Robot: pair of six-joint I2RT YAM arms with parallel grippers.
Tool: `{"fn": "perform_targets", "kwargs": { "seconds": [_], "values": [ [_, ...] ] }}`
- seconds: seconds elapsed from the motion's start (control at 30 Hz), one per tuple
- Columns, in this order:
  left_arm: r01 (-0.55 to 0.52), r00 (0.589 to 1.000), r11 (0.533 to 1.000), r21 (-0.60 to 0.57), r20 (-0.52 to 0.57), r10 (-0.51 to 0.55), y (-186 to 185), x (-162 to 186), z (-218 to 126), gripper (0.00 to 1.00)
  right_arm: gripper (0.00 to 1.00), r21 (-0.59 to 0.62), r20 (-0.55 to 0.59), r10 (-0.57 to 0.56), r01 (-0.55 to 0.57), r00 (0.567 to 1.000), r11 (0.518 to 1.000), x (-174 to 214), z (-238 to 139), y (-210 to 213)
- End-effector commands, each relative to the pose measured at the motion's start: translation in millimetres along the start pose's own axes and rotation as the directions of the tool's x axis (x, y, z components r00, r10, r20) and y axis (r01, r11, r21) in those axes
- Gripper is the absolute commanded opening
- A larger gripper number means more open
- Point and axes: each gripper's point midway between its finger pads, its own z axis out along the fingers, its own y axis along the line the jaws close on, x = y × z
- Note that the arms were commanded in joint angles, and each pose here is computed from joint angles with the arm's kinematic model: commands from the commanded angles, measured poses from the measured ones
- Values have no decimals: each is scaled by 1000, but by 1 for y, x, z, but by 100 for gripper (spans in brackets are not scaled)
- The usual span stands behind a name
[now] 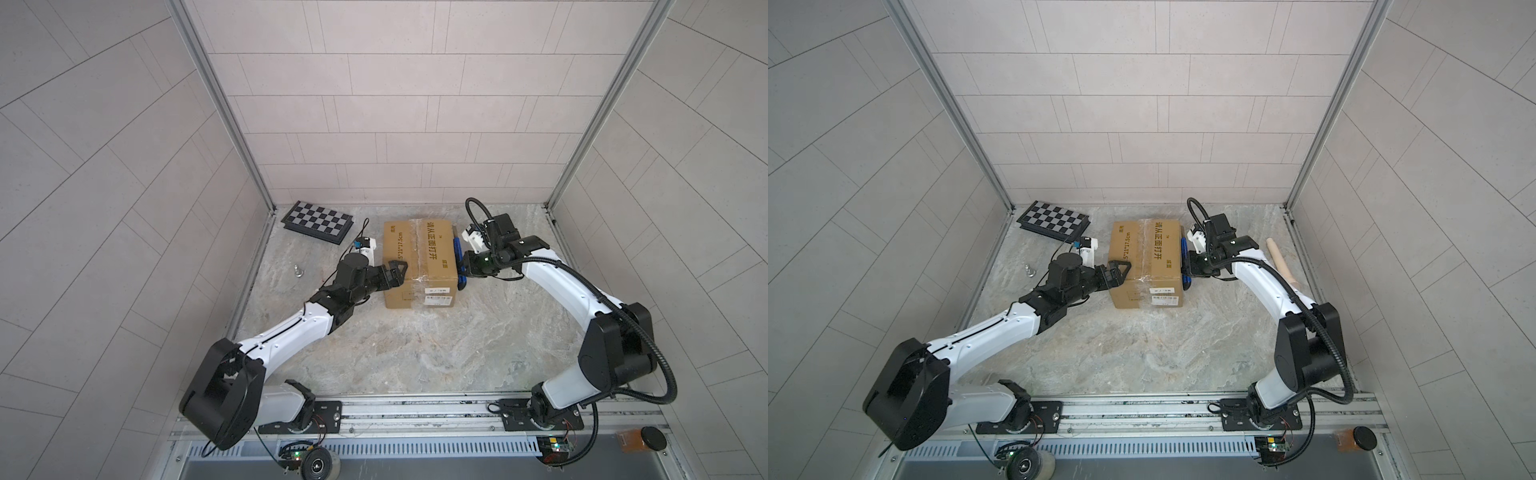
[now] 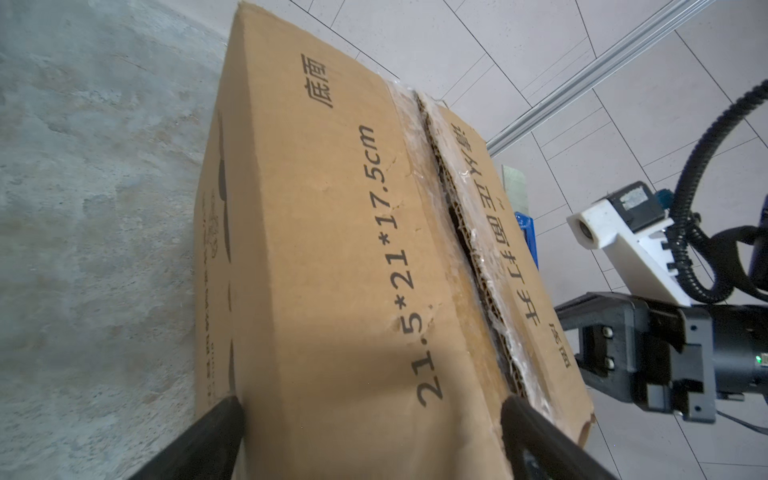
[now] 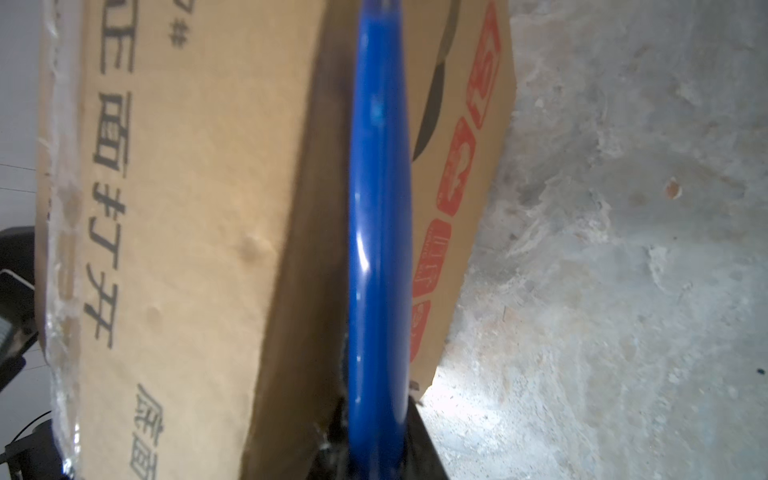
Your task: Unpack the express box
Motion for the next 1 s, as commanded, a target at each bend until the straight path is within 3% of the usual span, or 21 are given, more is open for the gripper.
{"fn": "perform_targets", "kwargs": {
  "seconds": [0.0,0.17,0.3,0.5,0.63,0.73,0.97],
  "values": [
    [10,1000,997,82,-9,-9,-22,9,-17,100,0,-86,45,-88,92,995,992,-21,-4,31],
    [8,999,998,64,45,-11,-22,0,-39,100,0,-43,85,-67,71,994,997,-34,-34,19],
    [-38,994,999,35,105,34,-24,-22,-58,100,0,0,162,-120,122,979,993,-34,-76,28],
    [-144,981,975,167,153,119,-52,-57,-72,97,0,-205,213,-194,238,958,950,2,-111,106],
    [-244,967,895,374,164,195,-95,-62,-83,90,0,-388,218,-221,292,951,874,30,-105,163],
    [-270,962,832,485,157,221,-117,-58,-91,85,0,-424,206,-264,329,942,844,44,-97,184],
    [-294,955,753,589,154,253,-139,-52,-107,83,0,-475,182,-290,342,940,811,55,-81,204]
  ]
}}
